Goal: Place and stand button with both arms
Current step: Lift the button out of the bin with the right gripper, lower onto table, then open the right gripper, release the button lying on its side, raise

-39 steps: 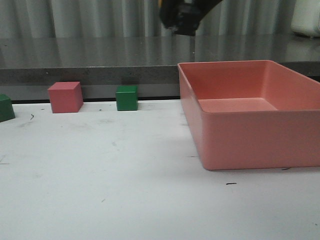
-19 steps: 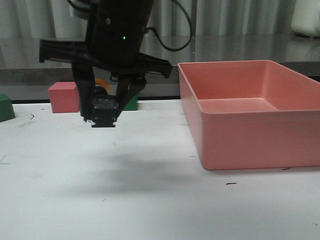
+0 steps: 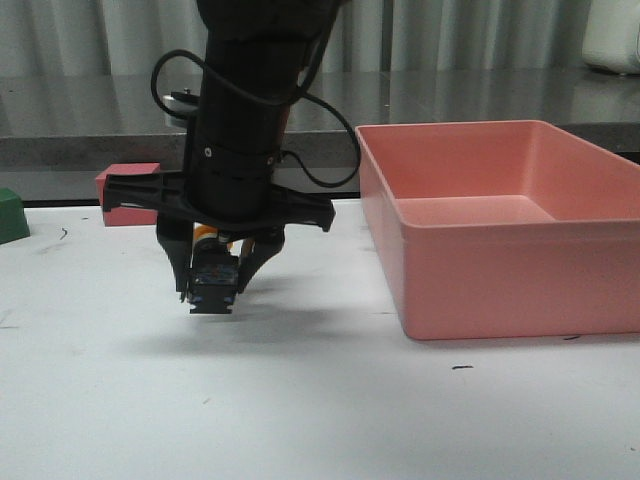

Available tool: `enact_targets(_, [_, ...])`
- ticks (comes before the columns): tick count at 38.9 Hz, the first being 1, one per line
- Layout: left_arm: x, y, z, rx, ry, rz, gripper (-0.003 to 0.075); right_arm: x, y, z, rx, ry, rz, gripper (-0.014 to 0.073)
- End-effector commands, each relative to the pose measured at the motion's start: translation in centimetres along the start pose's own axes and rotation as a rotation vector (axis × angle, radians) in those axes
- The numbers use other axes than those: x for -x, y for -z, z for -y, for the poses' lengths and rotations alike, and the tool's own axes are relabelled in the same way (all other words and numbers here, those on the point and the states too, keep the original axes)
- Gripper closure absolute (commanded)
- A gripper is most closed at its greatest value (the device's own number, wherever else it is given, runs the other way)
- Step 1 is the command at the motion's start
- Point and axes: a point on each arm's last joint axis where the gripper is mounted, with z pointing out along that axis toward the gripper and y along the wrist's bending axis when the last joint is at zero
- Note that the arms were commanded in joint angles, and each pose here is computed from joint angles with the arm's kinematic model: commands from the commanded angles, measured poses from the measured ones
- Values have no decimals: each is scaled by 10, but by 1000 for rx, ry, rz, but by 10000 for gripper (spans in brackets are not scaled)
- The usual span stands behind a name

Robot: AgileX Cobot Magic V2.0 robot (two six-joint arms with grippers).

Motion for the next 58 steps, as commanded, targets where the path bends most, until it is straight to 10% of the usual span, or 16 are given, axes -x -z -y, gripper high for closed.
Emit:
enact_targets(1, [19, 1, 1, -8, 12, 114, 29, 16, 29, -10, 60, -3, 108, 379])
enact_targets(32, [19, 1, 1, -8, 12, 114, 28, 19, 18, -11, 82, -14, 145, 202])
enact_targets(45, [19, 1, 1, -8, 12, 114, 28, 19, 19, -13, 114, -39, 151, -50])
enact_targets(58, [19, 1, 1, -8, 12, 114, 28, 34, 100, -27, 156, 24, 241, -49])
